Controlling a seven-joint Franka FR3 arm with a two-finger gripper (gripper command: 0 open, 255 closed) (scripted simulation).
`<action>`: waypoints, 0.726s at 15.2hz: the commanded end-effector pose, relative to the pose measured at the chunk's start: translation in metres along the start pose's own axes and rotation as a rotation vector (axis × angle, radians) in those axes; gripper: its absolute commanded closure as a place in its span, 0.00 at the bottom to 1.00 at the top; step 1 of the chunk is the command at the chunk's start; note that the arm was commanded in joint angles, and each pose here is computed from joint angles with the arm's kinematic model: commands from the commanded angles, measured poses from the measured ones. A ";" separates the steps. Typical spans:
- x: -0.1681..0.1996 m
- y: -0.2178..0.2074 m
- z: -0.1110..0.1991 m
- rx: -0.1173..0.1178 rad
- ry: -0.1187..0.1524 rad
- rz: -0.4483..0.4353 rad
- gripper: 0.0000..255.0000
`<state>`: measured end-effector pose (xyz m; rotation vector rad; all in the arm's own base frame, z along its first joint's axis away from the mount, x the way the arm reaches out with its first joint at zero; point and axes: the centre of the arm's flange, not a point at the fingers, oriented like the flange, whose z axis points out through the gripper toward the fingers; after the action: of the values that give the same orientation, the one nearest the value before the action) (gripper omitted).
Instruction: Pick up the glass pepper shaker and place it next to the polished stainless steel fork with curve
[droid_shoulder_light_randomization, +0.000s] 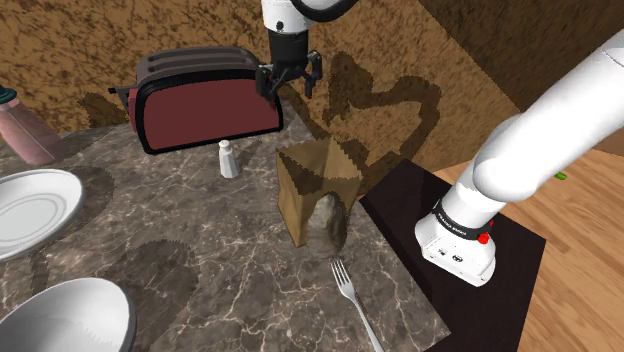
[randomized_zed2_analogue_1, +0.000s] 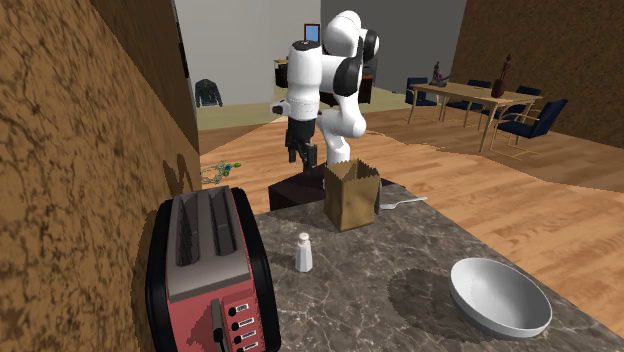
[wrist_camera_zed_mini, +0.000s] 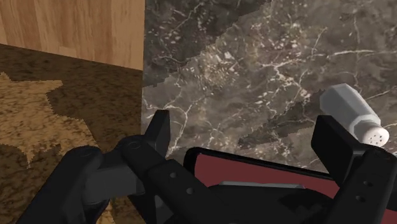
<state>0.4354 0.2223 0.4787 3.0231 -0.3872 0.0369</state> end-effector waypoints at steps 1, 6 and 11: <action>0.009 -0.020 0.013 -0.003 0.000 0.012 0.00; 0.030 -0.077 0.041 -0.013 0.000 0.037 0.00; 0.053 -0.133 0.070 -0.022 0.001 0.062 0.00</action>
<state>0.5146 0.3214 0.4029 2.9927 -0.4679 0.0371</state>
